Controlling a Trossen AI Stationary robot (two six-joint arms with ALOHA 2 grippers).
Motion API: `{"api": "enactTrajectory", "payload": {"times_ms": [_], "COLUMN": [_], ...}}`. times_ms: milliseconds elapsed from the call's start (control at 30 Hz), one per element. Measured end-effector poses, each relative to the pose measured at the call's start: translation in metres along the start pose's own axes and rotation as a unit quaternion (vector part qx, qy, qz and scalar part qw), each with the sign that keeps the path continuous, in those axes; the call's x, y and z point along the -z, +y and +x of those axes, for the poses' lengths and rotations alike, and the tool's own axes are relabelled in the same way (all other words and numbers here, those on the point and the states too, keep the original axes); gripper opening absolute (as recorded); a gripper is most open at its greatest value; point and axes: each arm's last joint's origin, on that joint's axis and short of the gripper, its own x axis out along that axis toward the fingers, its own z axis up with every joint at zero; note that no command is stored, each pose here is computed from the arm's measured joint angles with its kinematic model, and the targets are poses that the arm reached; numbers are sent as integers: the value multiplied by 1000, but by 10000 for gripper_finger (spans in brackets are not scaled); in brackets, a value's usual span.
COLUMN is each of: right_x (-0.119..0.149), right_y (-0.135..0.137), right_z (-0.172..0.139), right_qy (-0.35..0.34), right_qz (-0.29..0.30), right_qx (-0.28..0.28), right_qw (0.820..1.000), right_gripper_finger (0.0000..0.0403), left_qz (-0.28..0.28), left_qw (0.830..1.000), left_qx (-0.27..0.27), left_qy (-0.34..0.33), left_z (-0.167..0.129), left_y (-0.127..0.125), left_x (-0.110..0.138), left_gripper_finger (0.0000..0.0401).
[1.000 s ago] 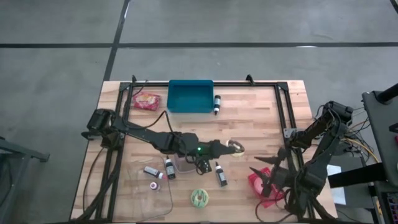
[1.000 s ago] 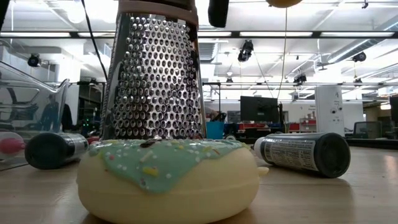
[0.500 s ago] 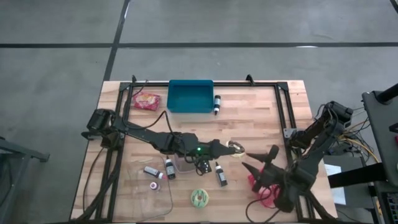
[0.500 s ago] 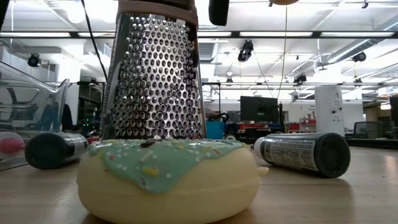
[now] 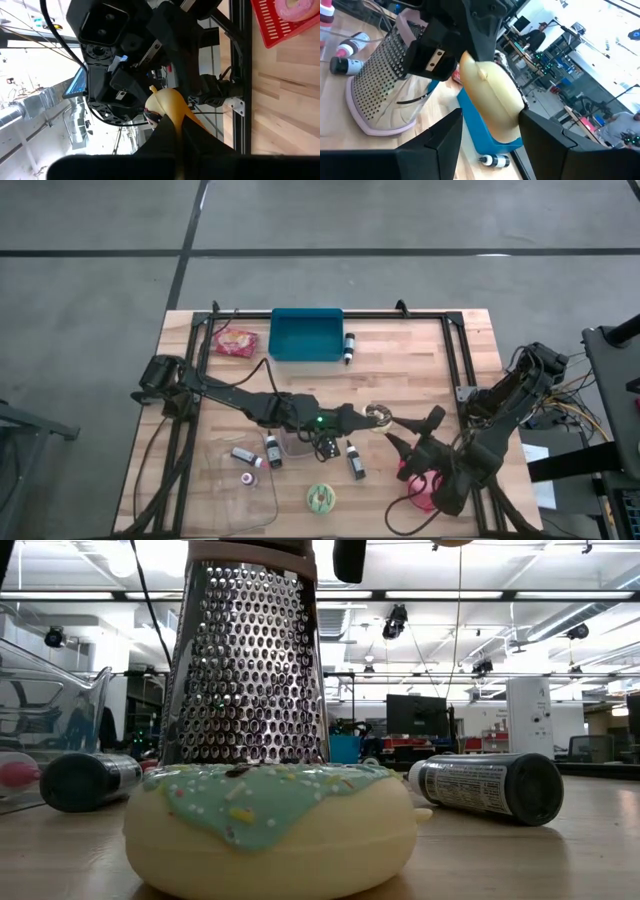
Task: Pick & Place Food Item
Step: Put the black donut into the red bin
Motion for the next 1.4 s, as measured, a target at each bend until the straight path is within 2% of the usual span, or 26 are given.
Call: {"api": "enactTrajectory", "payload": {"times_ms": [500, 667, 900, 1133, 1400], "right_x": [-5, -3, 0, -4, -5], "right_y": [-3, -4, 1, 15, 22], "right_z": [1, 7, 12, 17, 19], "right_qy": [-10, 1, 12, 14, 11], "right_qz": [-19, -24, -52, -93, -104], "right_qx": [30, 27, 24, 39, 52], "right_qw": [999, 999, 998, 995, 993], "right_gripper_finger": [183, 140, 23, 10, 8], "left_qz": [-11, -11, -11, -13, -15], "left_qw": [1000, 1000, 1000, 1000, 1000], "left_qx": [1, 1, 3, 0, -11], "left_qy": [7, 9, 9, 5, 3], "left_z": [0, 0, 0, 0, -1], "left_y": [0, 0, -1, 1, 3], "left_x": [1, 1, 1, 1, -2], "left_gripper_finger": [2, 2, 2, 2, 2]}}
